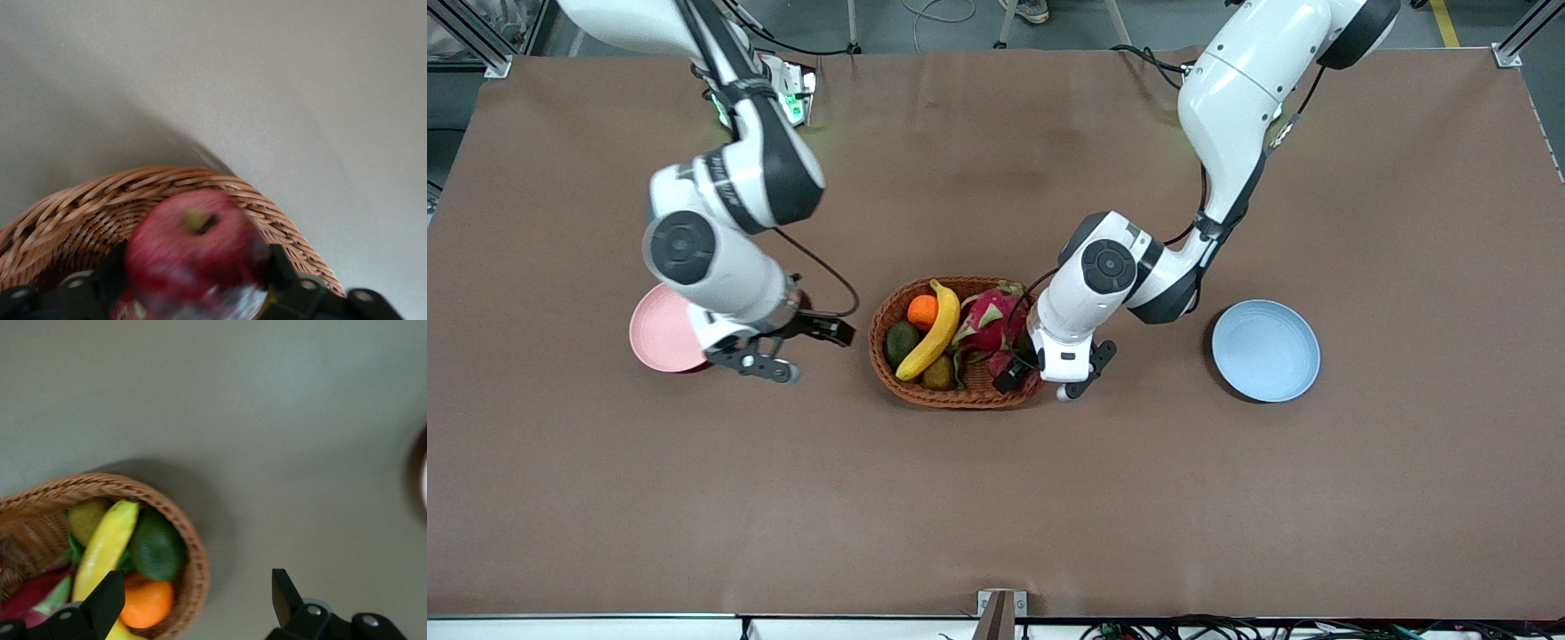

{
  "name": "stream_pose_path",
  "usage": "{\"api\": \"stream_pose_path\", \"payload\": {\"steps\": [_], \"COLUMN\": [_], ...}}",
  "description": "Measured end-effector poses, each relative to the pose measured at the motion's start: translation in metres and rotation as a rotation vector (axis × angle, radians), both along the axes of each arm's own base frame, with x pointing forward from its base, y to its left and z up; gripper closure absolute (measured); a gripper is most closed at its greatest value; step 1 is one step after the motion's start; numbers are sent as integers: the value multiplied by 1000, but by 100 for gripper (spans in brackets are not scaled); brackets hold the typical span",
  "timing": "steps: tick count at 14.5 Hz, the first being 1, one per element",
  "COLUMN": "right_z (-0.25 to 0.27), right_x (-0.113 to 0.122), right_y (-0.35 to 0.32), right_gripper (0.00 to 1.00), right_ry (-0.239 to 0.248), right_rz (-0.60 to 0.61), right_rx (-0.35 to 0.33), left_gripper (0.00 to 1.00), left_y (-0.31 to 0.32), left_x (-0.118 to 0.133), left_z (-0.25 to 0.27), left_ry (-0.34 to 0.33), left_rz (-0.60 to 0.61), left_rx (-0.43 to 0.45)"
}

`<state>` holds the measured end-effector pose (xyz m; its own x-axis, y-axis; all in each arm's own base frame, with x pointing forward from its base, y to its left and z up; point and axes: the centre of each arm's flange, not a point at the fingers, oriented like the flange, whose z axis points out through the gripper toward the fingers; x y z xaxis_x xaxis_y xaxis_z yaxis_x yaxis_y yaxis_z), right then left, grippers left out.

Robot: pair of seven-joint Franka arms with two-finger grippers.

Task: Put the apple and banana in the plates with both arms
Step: 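Grasp the red apple with the left gripper while the right gripper reaches the banana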

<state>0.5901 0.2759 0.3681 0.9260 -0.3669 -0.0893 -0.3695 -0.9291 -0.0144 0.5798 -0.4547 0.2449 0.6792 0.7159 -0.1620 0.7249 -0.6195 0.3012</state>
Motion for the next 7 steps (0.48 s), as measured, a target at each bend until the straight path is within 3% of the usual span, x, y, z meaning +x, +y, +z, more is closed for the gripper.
{"api": "stream_pose_path", "payload": {"steps": [1, 4, 6, 7], "right_z": [-10, -40, -60, -70], "right_x": [-3, -8, -8, -8], "right_y": [19, 67, 89, 95], "right_gripper": [4, 4, 14, 14], "right_ry": [4, 6, 9, 18], "right_rz": [-44, -134, -176, -199], "right_rx": [-8, -23, 7, 32], "left_gripper": [21, 21, 21, 21], "left_y": [0, -1, 2, 6], "left_x": [0, 3, 9, 13], "left_z": [-1, 4, 19, 33], "left_ry": [0, -14, -44, -58], "left_rz": [0, -4, -27, -42], "left_rx": [-1, -2, 26, 52]}}
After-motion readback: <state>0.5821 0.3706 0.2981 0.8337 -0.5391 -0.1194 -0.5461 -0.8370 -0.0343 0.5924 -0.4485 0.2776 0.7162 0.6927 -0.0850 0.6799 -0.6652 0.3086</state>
